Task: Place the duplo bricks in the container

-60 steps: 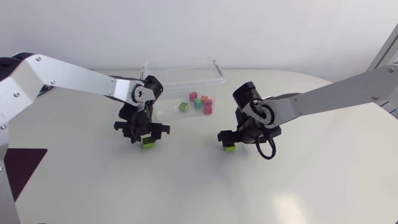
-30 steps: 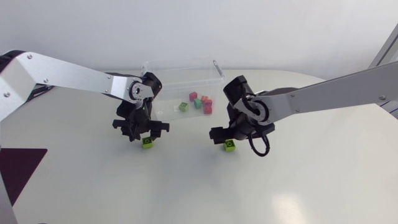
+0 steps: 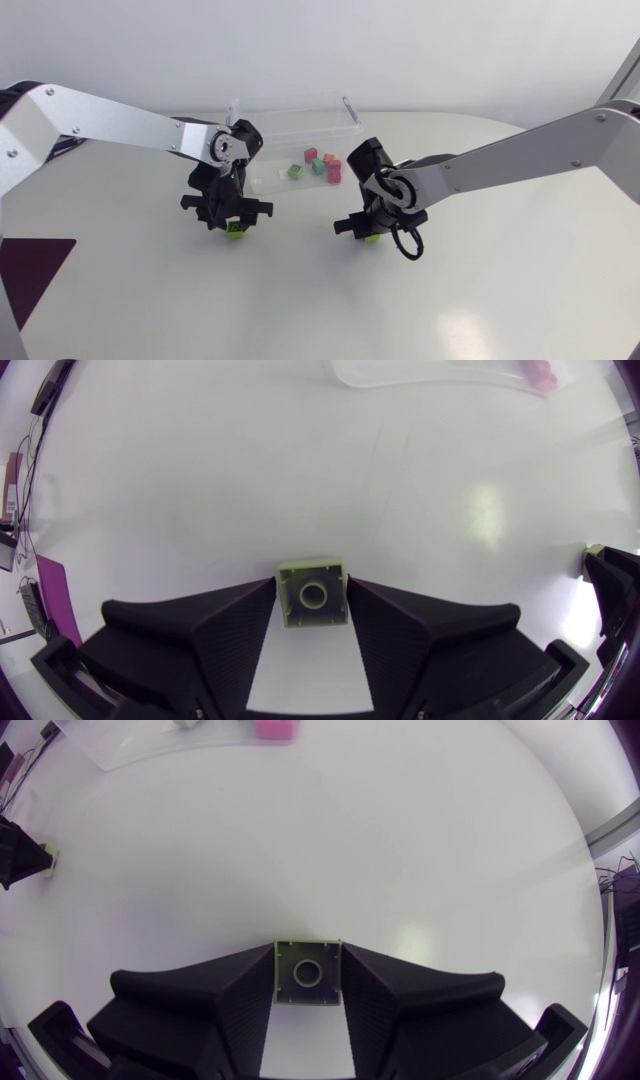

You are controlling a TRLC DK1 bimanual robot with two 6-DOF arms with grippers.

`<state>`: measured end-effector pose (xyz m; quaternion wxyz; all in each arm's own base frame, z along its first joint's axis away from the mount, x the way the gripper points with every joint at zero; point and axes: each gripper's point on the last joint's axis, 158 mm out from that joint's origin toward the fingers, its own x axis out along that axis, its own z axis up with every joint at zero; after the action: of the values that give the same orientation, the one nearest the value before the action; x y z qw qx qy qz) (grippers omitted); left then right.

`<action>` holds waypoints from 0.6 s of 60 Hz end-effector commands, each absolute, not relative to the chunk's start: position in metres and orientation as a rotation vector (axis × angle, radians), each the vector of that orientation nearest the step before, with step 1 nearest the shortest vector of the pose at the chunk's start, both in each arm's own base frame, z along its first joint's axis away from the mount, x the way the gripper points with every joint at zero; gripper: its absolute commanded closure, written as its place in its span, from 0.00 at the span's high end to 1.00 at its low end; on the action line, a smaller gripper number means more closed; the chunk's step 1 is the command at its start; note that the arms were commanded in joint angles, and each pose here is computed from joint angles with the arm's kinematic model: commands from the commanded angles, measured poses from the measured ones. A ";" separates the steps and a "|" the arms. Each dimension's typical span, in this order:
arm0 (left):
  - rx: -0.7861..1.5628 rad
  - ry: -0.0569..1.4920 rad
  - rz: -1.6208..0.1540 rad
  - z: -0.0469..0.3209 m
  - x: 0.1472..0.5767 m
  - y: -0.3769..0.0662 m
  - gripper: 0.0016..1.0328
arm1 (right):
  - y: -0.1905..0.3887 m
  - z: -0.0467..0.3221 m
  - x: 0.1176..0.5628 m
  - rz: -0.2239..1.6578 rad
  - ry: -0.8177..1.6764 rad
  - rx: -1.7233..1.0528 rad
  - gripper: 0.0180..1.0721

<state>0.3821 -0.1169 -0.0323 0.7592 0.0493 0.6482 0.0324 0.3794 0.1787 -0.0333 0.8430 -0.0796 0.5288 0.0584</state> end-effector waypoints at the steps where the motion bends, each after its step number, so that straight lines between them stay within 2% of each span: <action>1: 0.073 1.424 0.098 -0.033 0.381 -0.117 0.48 | 0.173 -0.034 0.370 0.110 1.120 -0.176 0.18; 21: 0.046 1.467 0.093 -0.041 0.376 -0.117 0.44 | 0.172 0.004 0.373 0.115 1.040 -0.175 0.15; 29: 0.031 1.462 0.070 -0.035 0.377 -0.122 0.43 | 0.170 0.022 0.376 0.116 1.000 -0.182 0.15; 31: 0.024 1.451 0.064 -0.031 0.378 -0.123 0.38 | 0.171 0.029 0.377 0.120 0.984 -0.178 0.14; 36: 0.009 1.432 0.057 -0.024 0.381 -0.123 0.37 | 0.172 0.040 0.379 0.127 0.960 -0.174 0.13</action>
<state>0.3750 -0.1230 -0.0357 0.7468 0.0244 0.6643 0.0191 0.3874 0.1732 0.0355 0.8829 -0.0681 0.4611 0.0560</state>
